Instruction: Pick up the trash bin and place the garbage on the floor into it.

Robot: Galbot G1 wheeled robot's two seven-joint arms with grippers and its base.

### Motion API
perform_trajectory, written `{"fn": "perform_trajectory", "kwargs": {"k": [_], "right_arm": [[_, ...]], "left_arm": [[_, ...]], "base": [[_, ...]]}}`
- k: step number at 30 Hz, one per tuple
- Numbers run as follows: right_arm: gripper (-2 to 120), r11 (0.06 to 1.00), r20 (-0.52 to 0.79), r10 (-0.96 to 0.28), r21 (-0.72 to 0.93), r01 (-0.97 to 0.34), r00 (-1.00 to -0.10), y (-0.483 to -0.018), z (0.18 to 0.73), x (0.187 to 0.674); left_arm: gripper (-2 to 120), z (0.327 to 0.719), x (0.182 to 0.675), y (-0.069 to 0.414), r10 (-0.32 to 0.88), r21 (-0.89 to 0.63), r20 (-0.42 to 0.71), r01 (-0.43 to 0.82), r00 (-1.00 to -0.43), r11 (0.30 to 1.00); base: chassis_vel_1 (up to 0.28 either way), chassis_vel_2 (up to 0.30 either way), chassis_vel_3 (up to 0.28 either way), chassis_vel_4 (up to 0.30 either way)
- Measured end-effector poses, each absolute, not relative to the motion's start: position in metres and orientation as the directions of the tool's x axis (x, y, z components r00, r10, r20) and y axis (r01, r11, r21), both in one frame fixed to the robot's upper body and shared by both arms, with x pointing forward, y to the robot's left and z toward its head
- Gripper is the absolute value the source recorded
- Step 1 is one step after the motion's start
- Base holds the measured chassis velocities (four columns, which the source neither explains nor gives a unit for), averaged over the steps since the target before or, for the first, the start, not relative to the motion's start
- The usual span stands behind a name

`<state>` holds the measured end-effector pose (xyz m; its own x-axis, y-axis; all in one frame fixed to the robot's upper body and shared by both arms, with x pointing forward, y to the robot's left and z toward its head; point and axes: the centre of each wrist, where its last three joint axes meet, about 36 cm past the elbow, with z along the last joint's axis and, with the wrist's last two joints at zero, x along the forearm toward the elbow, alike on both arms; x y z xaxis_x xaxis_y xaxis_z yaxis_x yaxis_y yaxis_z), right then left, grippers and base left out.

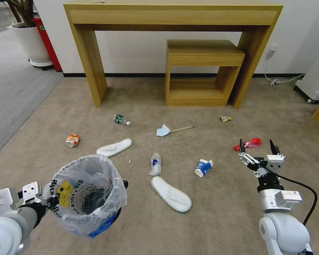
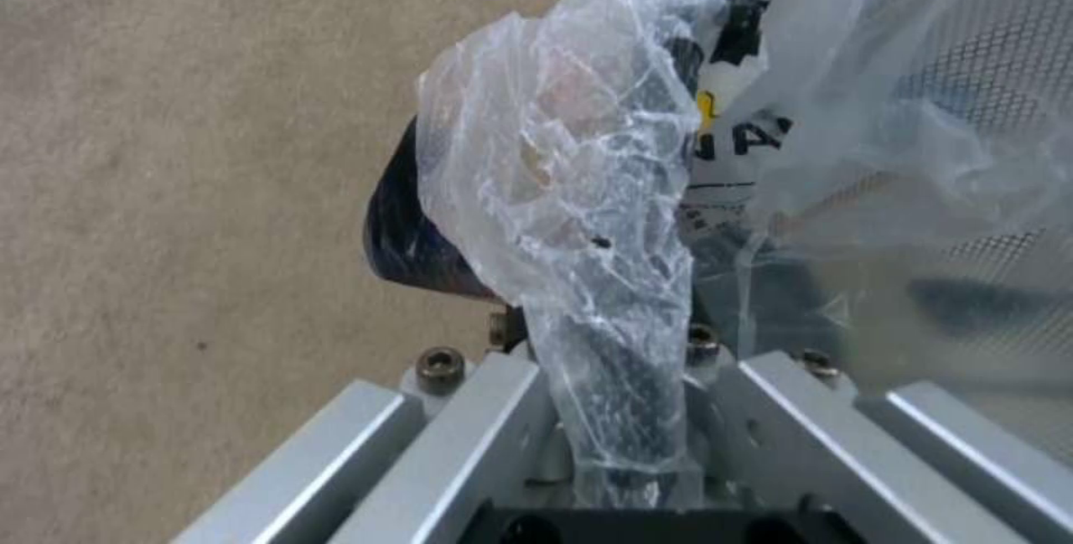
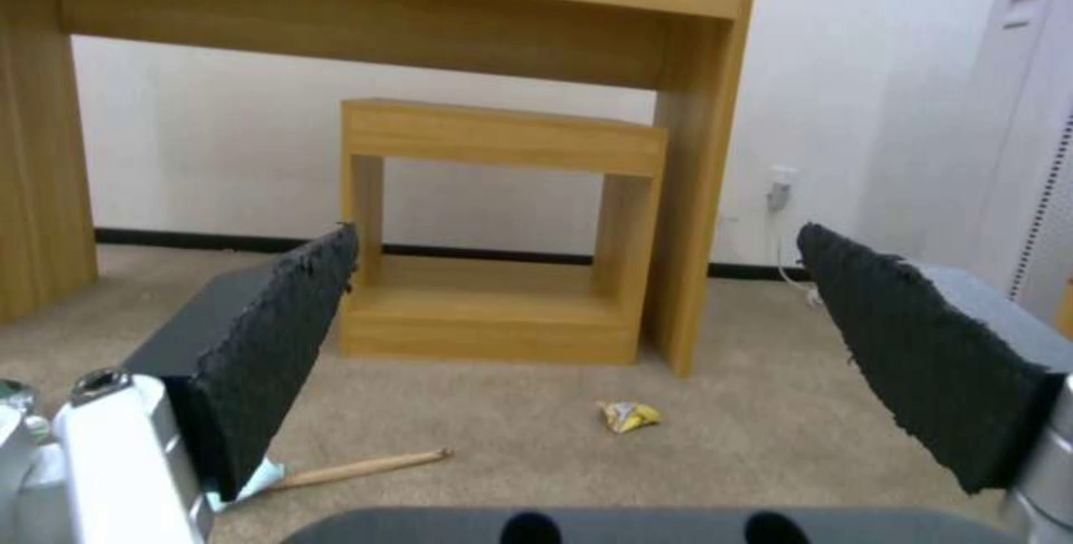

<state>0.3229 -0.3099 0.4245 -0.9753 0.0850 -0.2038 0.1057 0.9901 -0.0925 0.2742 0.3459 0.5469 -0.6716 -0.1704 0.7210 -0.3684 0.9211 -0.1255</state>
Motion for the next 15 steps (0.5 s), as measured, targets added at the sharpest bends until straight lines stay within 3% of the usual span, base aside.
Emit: {"fn": "perform_trajectory", "kwargs": {"k": [7,15], "right_arm": [[100,0.995,-0.204,0.061,-0.071,0.077,-0.977,-0.3092,0.4216,0.324],[100,1.0,-0.187,-0.008,-0.028,-0.003,-0.982,-0.3105,0.4142,0.3257]], "left_arm": [[0,0.5454,0.2742,0.3455,-0.169,-0.127,0.723,-0.37,-0.67,0.92],[0,0.5437,0.2735,0.345,-0.169,-0.129,0.726,-0.373,-0.667,0.919]], "base": [[-0.085,0.051,0.068,-0.066],[-0.009,0.017,0.022,-0.021]]}}
